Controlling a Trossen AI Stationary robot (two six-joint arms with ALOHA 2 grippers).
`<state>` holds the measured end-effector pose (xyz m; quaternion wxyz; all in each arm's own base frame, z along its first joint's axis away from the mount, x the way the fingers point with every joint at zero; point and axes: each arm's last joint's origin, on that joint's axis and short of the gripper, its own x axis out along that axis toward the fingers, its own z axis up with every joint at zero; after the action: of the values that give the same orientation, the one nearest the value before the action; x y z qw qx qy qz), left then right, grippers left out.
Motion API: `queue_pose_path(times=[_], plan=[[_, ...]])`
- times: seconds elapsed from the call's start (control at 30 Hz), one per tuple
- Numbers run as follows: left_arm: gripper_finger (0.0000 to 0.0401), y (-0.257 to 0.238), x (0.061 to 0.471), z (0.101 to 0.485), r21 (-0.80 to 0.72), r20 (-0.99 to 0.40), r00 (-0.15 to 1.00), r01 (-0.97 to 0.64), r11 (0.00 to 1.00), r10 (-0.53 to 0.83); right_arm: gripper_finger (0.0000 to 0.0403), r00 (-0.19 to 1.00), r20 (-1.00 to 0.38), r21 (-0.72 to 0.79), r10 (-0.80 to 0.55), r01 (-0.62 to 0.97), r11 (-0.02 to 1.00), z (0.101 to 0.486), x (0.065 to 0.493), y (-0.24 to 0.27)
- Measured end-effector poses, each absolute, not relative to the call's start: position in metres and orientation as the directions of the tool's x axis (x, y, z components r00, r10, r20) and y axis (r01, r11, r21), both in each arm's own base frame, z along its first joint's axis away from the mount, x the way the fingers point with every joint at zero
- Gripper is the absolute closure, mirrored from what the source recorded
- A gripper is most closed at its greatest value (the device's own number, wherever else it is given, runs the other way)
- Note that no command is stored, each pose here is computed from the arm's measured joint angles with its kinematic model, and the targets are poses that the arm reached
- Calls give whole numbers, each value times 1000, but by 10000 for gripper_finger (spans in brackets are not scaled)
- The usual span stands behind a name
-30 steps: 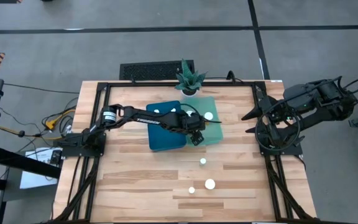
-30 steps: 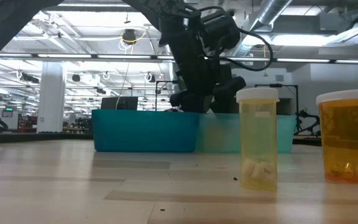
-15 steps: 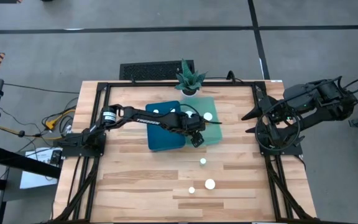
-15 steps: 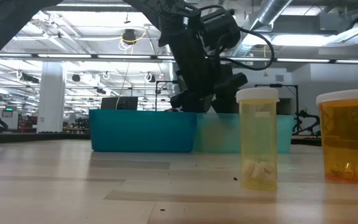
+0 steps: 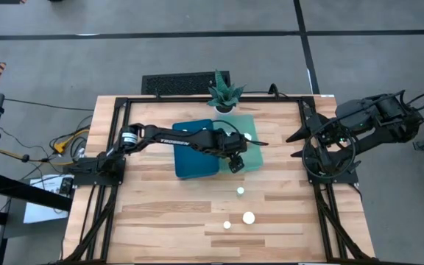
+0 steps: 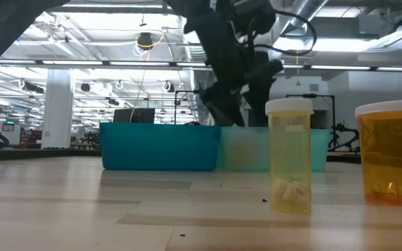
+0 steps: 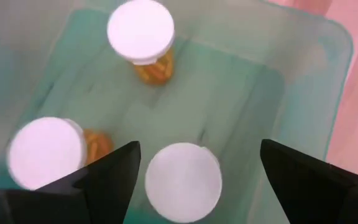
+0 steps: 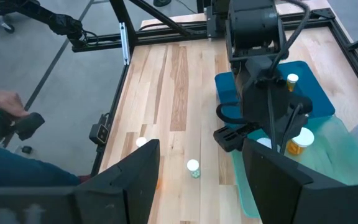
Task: Pick and place medicine bottles into bin by pill shape (circle, oval)
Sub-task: Put the small green tablet bottle into the blue bin
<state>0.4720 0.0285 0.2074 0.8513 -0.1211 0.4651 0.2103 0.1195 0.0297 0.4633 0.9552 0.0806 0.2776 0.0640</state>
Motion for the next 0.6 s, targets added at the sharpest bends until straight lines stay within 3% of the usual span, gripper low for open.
queue_pose_path(times=[0.3,0.6], plan=[[74,24,470,242,19,-864,446,-438,899,235,165,838,-520,189,167,-78,979,463,119,30],[74,-23,469,297,7,-827,531,-319,948,184,165,838,-520,189,167,-78,979,463,119,30]])
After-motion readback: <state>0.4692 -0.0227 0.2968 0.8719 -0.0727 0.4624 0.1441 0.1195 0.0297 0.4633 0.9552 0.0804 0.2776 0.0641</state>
